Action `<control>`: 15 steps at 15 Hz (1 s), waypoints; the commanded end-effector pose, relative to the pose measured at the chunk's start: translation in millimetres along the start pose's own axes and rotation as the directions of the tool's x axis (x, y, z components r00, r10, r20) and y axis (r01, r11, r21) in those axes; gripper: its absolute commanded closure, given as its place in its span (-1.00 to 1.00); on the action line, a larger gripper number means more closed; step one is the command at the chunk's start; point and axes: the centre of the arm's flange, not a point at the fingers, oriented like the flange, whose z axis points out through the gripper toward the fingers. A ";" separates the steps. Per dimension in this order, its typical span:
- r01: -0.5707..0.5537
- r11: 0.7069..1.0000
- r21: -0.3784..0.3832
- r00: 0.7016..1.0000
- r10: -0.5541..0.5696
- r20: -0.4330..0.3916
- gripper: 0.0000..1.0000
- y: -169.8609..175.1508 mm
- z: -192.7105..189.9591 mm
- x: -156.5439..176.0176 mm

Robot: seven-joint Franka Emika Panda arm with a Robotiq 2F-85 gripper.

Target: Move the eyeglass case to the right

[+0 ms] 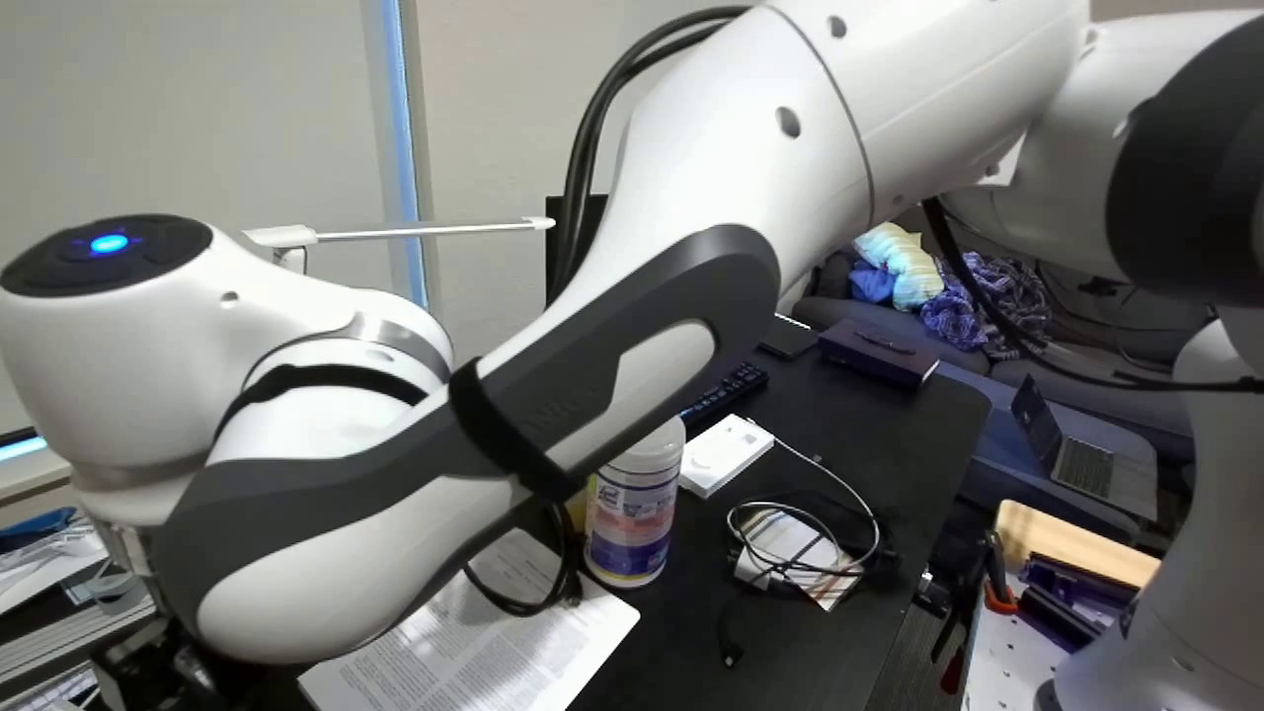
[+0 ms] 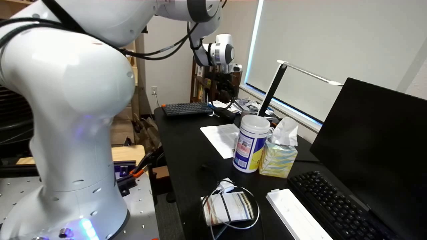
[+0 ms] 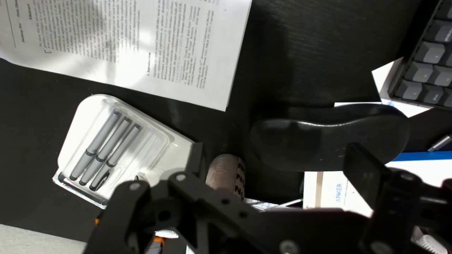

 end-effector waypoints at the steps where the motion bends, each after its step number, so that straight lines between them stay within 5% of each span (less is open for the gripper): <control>1: -0.001 1.000 -0.001 1.000 0.001 0.000 -1.00 0.2 -0.4 0.4; 5: 0.025 1.000 0.010 1.000 -0.025 0.011 -1.00 -1.6 0.1 5.6; 6: -0.102 0.995 -0.012 0.994 0.102 0.046 -1.00 -5.3 2.1 14.0; 11: -0.369 0.929 -0.034 0.928 0.370 0.035 -1.00 -10.1 -4.6 27.1; 12: -0.278 0.960 -0.036 0.960 0.279 0.028 -1.00 -2.1 -1.1 15.4; 15: -0.333 0.943 -0.027 0.942 0.333 0.025 -1.00 -3.9 -4.6 20.0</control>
